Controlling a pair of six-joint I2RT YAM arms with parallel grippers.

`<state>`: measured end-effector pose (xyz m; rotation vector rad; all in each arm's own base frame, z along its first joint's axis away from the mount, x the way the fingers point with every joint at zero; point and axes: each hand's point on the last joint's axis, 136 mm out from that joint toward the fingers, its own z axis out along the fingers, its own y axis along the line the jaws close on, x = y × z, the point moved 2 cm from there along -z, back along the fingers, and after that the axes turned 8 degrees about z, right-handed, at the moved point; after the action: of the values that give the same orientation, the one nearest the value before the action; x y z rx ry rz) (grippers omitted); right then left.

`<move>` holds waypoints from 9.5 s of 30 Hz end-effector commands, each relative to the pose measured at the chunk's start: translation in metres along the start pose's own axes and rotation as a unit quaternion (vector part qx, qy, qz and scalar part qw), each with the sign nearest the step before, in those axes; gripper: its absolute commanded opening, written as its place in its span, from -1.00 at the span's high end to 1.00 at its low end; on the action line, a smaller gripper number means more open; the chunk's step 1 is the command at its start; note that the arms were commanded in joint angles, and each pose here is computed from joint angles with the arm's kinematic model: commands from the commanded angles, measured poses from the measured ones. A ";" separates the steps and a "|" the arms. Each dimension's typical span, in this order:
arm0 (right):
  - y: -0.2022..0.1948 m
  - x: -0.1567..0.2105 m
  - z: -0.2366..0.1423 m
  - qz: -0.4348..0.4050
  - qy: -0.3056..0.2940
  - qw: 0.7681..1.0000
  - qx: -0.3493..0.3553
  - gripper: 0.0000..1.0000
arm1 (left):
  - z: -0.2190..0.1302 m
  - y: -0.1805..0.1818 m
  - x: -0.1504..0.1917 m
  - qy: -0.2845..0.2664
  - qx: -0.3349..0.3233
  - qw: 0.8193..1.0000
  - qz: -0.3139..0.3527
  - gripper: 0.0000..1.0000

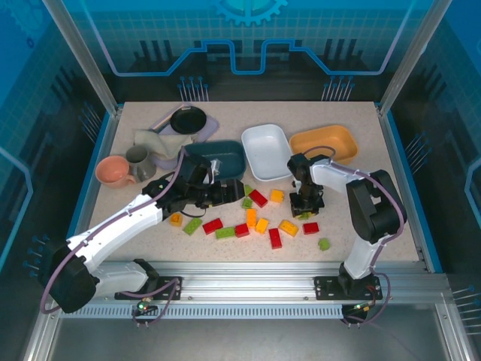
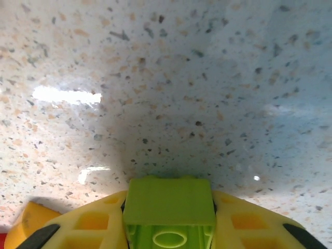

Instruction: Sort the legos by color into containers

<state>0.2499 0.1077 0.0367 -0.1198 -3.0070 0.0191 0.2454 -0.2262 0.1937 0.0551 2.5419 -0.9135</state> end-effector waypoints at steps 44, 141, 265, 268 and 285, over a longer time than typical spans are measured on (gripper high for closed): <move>0.096 -0.034 -0.171 -0.156 -0.319 0.916 -0.188 -0.51 | -0.072 0.155 0.018 0.055 -0.305 0.921 -0.235 -0.84; -0.020 0.064 -0.017 0.547 0.083 0.825 -0.115 -0.38 | 0.008 -0.056 -0.022 0.025 0.047 0.994 0.092 -0.73; -0.093 -0.196 -0.134 0.378 -0.199 0.901 -0.072 0.43 | 0.017 -0.069 -0.137 -0.069 0.080 0.994 0.009 -0.68; -0.102 -0.219 -0.115 0.403 -0.161 0.899 -0.065 0.42 | 0.018 -0.065 -0.147 -0.083 0.080 0.993 0.000 -0.68; -0.089 -0.237 -0.154 0.344 -0.195 0.914 -0.092 -0.28 | 0.012 -0.041 -0.130 -0.057 0.021 0.998 -0.020 -0.67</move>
<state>0.5008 -0.0121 0.0875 -1.3989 -2.9794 -0.1127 0.3697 -0.2666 0.2593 -0.0085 2.3949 -1.0202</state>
